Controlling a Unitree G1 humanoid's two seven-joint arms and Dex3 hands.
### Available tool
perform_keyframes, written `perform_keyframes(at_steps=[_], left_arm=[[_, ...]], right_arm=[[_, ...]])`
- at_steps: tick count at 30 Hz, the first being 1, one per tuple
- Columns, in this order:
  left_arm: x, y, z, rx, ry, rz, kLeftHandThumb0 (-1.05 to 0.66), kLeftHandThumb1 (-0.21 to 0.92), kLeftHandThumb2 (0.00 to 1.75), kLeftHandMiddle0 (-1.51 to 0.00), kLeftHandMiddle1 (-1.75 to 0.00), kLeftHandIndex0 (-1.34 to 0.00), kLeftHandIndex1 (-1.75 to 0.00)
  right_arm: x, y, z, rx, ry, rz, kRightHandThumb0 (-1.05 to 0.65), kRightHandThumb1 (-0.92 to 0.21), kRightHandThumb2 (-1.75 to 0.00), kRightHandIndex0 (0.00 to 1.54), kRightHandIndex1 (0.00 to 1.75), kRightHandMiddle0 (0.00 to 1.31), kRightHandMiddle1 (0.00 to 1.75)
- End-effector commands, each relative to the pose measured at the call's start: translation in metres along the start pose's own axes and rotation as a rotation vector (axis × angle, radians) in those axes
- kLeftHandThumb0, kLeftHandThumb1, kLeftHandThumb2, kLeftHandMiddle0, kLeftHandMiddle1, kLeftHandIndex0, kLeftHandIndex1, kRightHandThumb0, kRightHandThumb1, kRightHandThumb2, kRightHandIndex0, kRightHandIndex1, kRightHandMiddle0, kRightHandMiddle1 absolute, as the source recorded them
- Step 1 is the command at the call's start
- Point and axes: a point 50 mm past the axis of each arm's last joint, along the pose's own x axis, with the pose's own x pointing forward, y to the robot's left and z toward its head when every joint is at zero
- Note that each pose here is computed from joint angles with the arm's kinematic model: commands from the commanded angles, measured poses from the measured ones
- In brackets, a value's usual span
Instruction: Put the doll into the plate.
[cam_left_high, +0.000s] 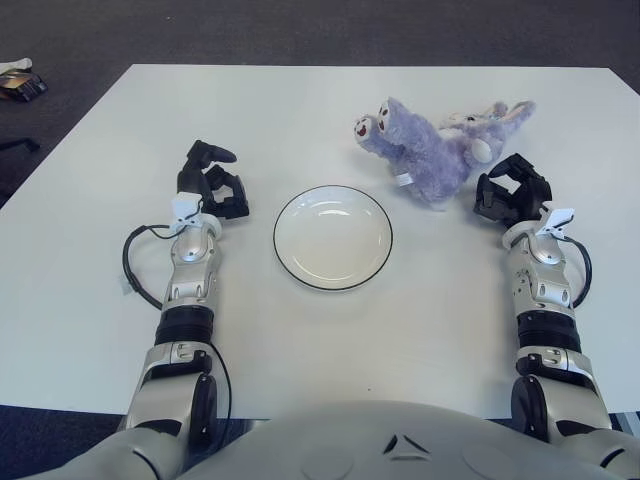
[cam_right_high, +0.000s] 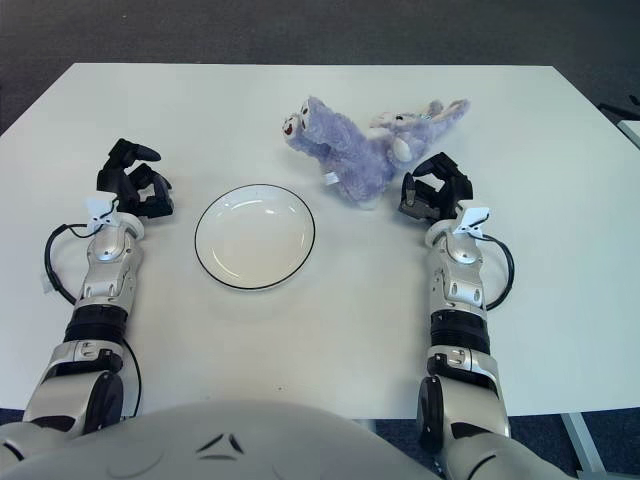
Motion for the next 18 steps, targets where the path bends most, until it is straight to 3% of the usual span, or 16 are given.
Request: perform_keyframes(at_steps=[1,18], left_arm=[[-0.0227,0.0009,-0.0287,0.002,0.111,0.001,-0.02,0.07,1.60,-0.83,-1.75,-0.56,-1.70],[-0.0209,0.0033,-0.0302,-0.010,0.103,-0.019,-0.02,0.10,1.58,-0.82,-1.75,-0.53,-1.71]], right_arm=[[-0.0145,-0.0011,-0.0332,0.015,0.151,-0.015,-0.49,-0.30,-1.33,1.16,1.75,0.62,1.75],[-0.0122,-0.0001,-0.0334,0.015,0.144,-0.023,-0.49,-0.30,-1.34,1.16,1.75,0.63,1.75]])
